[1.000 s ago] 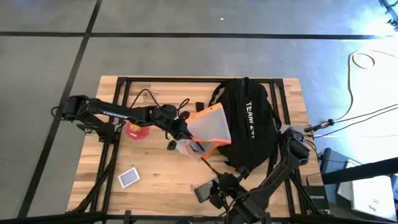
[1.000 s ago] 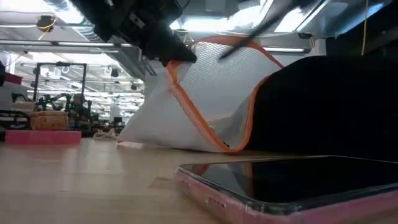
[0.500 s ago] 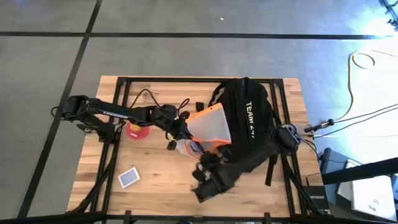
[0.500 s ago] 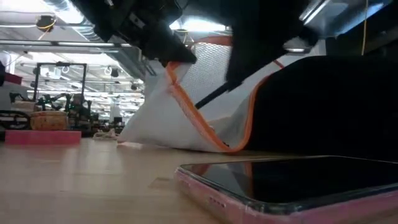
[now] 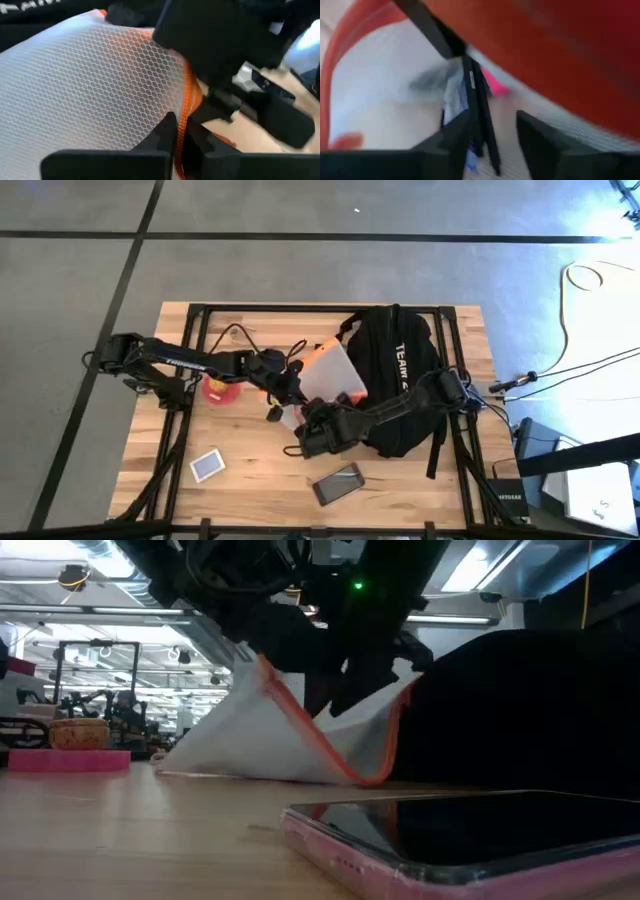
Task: Unpack backpack
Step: Put the blue game card deck into the transparent white zip bag
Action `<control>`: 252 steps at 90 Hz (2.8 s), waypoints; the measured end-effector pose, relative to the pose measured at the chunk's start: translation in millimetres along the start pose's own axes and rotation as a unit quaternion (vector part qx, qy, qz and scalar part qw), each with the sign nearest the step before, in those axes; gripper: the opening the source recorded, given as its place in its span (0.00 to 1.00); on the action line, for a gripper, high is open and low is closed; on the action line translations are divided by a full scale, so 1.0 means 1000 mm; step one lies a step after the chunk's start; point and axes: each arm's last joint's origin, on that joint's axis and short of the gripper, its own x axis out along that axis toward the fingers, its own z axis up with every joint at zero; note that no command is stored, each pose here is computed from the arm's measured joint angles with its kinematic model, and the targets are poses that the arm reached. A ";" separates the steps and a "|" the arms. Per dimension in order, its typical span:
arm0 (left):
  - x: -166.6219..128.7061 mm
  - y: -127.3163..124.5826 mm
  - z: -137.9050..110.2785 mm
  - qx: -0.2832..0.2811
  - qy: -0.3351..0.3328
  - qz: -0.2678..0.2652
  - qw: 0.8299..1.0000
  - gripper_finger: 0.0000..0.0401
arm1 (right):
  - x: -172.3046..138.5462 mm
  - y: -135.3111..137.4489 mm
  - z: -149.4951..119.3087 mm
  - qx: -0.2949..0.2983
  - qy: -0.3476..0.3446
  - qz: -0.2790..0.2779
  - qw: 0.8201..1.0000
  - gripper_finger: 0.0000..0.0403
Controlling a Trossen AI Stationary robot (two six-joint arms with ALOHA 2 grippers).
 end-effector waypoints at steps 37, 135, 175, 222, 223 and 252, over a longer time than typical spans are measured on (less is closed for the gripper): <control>0.000 0.000 -0.001 0.005 0.003 -0.002 1.000 0.00 | -0.090 0.013 -0.007 -0.025 -0.067 0.083 0.994 0.79; 0.000 -0.001 0.007 0.007 -0.035 0.002 0.999 0.00 | 0.062 0.135 -0.016 -0.187 -0.330 0.432 0.818 0.46; 0.000 -0.001 0.008 0.011 -0.036 0.003 0.999 0.00 | 0.076 0.170 0.019 -0.221 -0.317 0.471 0.793 0.27; 0.000 -0.001 0.007 0.010 -0.034 0.002 0.999 0.00 | 0.069 0.163 0.011 -0.234 -0.170 0.441 0.849 0.02; 0.000 -0.001 0.007 0.011 -0.034 0.003 0.999 0.00 | 0.068 0.162 0.012 -0.237 -0.161 0.439 0.852 0.02; 0.000 0.000 0.013 0.014 -0.066 0.007 0.998 0.00 | 0.019 0.132 0.033 -0.327 -0.048 0.377 0.865 0.00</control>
